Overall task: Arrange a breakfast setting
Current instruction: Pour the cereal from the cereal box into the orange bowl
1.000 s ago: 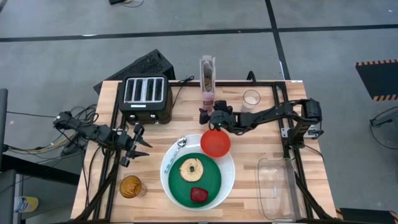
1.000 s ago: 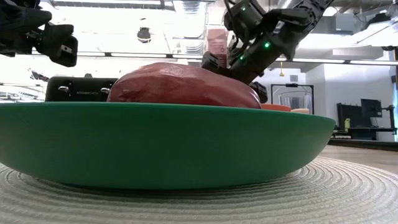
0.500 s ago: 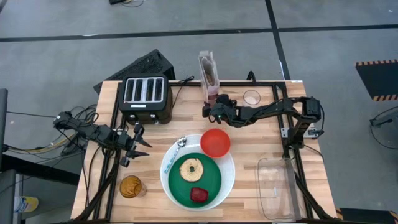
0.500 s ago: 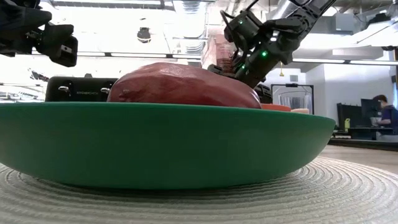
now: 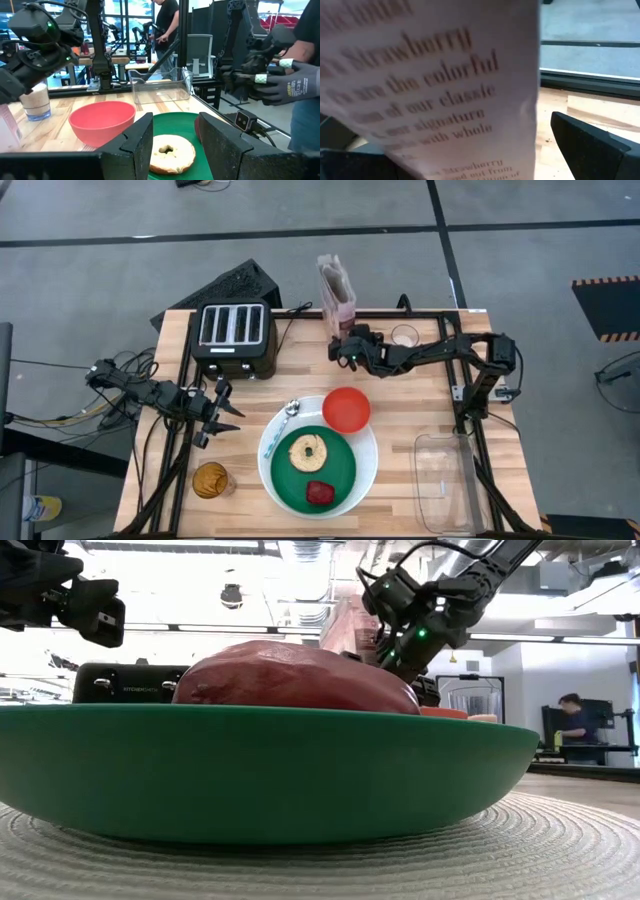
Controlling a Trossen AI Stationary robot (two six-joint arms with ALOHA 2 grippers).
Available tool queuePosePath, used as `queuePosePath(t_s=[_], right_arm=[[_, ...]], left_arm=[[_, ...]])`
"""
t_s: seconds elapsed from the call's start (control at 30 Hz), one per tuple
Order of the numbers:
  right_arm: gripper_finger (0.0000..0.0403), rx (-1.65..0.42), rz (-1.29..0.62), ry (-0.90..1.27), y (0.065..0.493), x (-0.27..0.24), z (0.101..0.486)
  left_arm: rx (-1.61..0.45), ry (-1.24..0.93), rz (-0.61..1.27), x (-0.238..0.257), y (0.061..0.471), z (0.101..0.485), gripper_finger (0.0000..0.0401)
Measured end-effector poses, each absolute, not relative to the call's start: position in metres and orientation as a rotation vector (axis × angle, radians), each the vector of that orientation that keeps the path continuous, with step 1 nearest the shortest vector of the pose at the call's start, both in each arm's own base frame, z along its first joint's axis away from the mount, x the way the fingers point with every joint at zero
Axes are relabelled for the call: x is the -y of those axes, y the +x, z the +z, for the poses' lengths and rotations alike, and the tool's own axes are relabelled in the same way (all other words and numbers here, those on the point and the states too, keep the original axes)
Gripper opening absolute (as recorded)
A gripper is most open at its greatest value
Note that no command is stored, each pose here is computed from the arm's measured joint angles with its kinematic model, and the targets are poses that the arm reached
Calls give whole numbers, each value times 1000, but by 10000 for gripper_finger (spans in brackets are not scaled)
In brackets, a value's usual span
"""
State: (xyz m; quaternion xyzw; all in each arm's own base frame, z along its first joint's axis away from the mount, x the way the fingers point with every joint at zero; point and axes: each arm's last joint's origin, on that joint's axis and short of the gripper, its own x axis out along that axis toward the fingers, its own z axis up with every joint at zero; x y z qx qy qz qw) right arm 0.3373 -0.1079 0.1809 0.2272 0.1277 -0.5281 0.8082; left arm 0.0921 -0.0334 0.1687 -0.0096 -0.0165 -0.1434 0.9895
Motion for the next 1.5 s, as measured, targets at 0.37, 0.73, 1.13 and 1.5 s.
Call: queuePosePath(t_s=[0.37, 0.73, 1.13, 1.5], right_arm=[[395, -269, -1120, 535, 347, 115, 154], [289, -238, -1130, 527, 348, 118, 154], [230, -235, -1135, 528, 348, 119, 155], [214, -242, -1115, 528, 348, 114, 159]], left_arm=[[33, -19, -288, 33, 92, 169, 144], [33, -19, -288, 33, 92, 169, 144], [33, -19, -288, 33, 92, 169, 144], [33, -19, -288, 33, 92, 169, 144]])
